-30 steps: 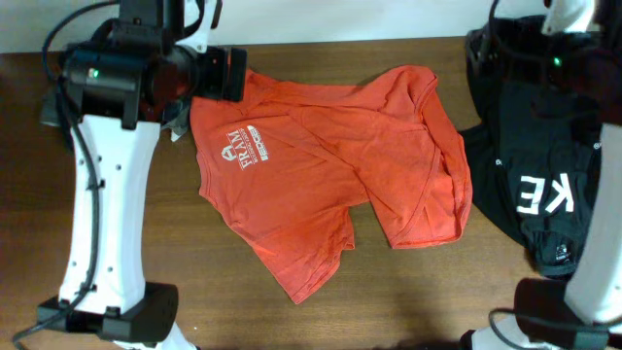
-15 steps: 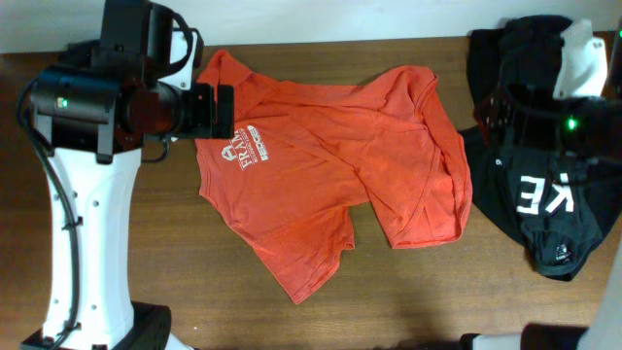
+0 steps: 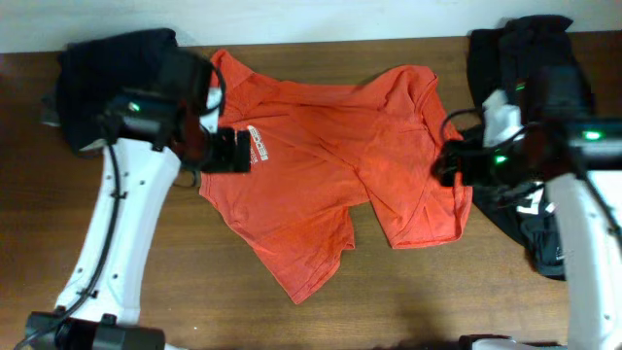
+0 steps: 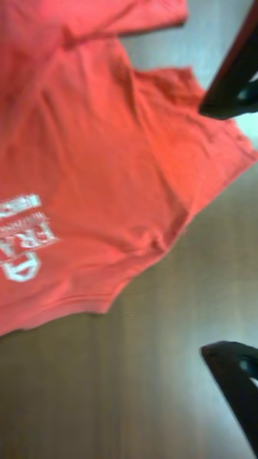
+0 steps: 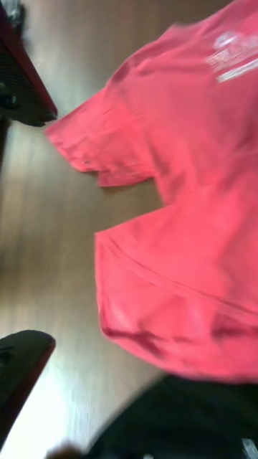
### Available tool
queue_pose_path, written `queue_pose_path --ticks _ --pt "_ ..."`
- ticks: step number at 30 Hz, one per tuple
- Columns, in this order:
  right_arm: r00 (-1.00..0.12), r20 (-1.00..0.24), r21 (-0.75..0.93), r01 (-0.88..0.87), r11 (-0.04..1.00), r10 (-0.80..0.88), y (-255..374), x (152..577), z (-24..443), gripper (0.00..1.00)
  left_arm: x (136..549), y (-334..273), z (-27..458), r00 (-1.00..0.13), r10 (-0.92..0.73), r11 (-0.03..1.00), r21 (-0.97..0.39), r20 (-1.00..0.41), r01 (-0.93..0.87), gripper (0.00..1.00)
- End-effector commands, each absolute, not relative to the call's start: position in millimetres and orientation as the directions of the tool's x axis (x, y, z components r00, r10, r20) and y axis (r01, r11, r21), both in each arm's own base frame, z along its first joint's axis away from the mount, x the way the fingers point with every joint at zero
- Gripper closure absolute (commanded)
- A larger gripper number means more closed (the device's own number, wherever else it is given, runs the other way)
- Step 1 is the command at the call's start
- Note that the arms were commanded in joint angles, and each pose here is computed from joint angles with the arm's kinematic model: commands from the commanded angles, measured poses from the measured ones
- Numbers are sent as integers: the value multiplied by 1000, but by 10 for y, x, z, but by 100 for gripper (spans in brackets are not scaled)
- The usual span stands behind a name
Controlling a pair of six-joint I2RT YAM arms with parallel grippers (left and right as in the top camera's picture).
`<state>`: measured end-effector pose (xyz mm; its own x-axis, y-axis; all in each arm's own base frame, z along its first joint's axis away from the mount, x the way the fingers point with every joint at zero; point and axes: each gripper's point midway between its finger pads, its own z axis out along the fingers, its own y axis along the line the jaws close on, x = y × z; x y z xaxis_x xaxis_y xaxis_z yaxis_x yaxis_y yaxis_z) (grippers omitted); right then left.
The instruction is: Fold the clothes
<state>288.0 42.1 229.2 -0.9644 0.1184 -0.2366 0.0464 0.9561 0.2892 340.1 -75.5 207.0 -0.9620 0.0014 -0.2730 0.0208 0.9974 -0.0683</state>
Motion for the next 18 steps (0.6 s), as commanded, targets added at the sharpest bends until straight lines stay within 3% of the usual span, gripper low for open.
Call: queue_pose_path --ticks 1,9,18 --pt "-983 -158 310 41 950 94 617 2774 1902 7 3179 -740 1777 -965 -57 995 -93 -255 -34 4" --pt "-989 -98 297 74 952 107 748 2730 1173 17 3071 -801 900 -974 -62 990 -134 -217 -33 9" --pt "-988 -114 297 68 953 106 753 2723 855 22 2872 -730 541 -976 -144 985 -121 -164 -125 11"
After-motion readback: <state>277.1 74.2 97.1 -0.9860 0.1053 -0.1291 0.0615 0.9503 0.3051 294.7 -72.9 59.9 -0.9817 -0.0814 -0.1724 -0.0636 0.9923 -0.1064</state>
